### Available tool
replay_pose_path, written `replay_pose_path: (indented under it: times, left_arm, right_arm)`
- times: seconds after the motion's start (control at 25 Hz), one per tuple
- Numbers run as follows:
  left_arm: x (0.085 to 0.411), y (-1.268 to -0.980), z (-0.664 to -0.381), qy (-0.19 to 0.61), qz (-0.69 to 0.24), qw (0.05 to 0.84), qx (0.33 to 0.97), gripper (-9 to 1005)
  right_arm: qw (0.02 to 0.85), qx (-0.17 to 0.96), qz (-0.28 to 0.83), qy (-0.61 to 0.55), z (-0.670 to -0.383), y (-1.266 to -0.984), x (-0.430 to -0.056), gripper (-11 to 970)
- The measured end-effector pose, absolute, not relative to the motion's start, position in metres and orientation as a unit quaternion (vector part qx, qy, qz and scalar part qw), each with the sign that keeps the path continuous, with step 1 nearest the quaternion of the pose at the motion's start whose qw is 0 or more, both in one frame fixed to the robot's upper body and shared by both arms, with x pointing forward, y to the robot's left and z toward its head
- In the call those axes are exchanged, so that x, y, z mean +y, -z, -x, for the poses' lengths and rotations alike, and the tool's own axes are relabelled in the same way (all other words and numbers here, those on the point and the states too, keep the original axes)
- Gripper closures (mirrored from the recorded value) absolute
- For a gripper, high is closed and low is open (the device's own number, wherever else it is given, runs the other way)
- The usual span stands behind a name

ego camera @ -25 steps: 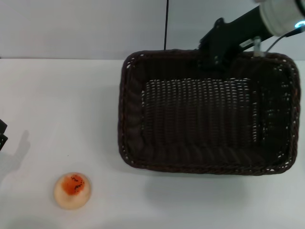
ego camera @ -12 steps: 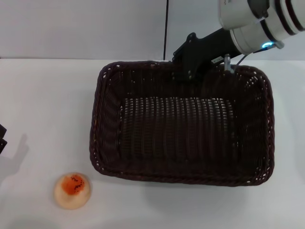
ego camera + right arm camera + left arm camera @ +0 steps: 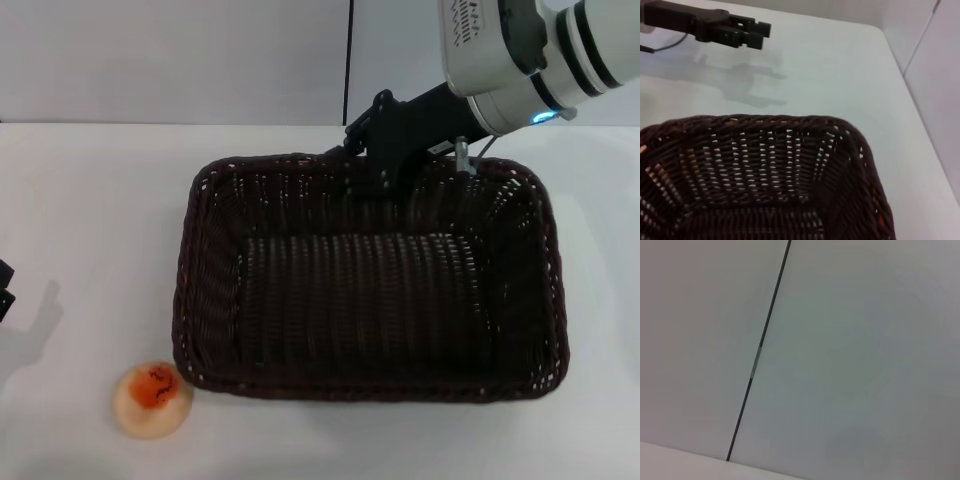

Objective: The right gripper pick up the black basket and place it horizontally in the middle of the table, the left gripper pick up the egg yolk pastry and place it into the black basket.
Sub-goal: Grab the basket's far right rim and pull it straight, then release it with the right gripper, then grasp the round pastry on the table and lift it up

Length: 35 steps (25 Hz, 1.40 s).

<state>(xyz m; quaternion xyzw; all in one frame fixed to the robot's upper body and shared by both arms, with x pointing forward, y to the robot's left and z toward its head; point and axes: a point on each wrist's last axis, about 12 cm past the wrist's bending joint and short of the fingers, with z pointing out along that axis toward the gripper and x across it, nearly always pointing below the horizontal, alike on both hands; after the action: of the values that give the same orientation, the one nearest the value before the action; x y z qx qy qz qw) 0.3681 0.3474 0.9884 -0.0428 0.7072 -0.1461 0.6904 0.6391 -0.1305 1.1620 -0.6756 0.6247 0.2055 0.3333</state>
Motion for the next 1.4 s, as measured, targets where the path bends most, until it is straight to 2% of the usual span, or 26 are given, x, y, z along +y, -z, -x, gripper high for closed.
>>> replay_pose_path:
  times: [0.36, 0.48, 0.6, 0.8, 1.0, 1.04, 1.08, 1.16, 1.4]
  left_arm:
    - [0.347, -0.989, -0.367, 0.151, 0.044, 0.692, 0.704, 169]
    - [0.347, -0.989, -0.366, 0.151, 0.045, 0.693, 0.704, 169]
    - [0.361, -0.996, -0.369, 0.173, 0.037, 0.691, 0.701, 169]
    - [0.389, -1.019, -0.383, 0.237, -0.050, 0.653, 0.717, 169]
    - [0.408, -1.037, -0.397, 0.299, -0.140, 0.547, 0.769, 169]
    - [0.408, -1.040, -0.403, 0.310, -0.173, 0.492, 0.795, 169]
    - [0.408, -1.040, -0.403, 0.310, -0.173, 0.492, 0.795, 170]
    - [0.402, -1.041, -0.408, 0.312, -0.217, 0.431, 0.818, 170]
    - [0.382, -1.036, -0.413, 0.308, -0.267, 0.388, 0.827, 170]
  right_arm:
    - [0.346, 0.623, 0.670, -0.209, -0.637, -1.163, -0.134, 543]
    - [0.377, 0.613, 0.653, -0.236, -0.629, -1.174, -0.143, 431]
    - [0.431, 0.601, 0.613, -0.279, -0.614, -1.193, -0.163, 319]
    - [0.544, 0.572, 0.518, -0.330, -0.572, -1.211, -0.214, 221]
    - [0.610, 0.569, 0.412, -0.366, -0.533, -1.201, -0.261, 221]
    - [0.630, 0.566, 0.377, -0.374, -0.518, -1.193, -0.277, 221]
    - [0.630, 0.566, 0.377, -0.374, -0.518, -1.193, -0.277, 221]
    - [0.649, 0.564, 0.329, -0.390, -0.500, -1.181, -0.298, 221]
    - [0.661, 0.558, 0.282, -0.414, -0.481, -1.168, -0.319, 221]
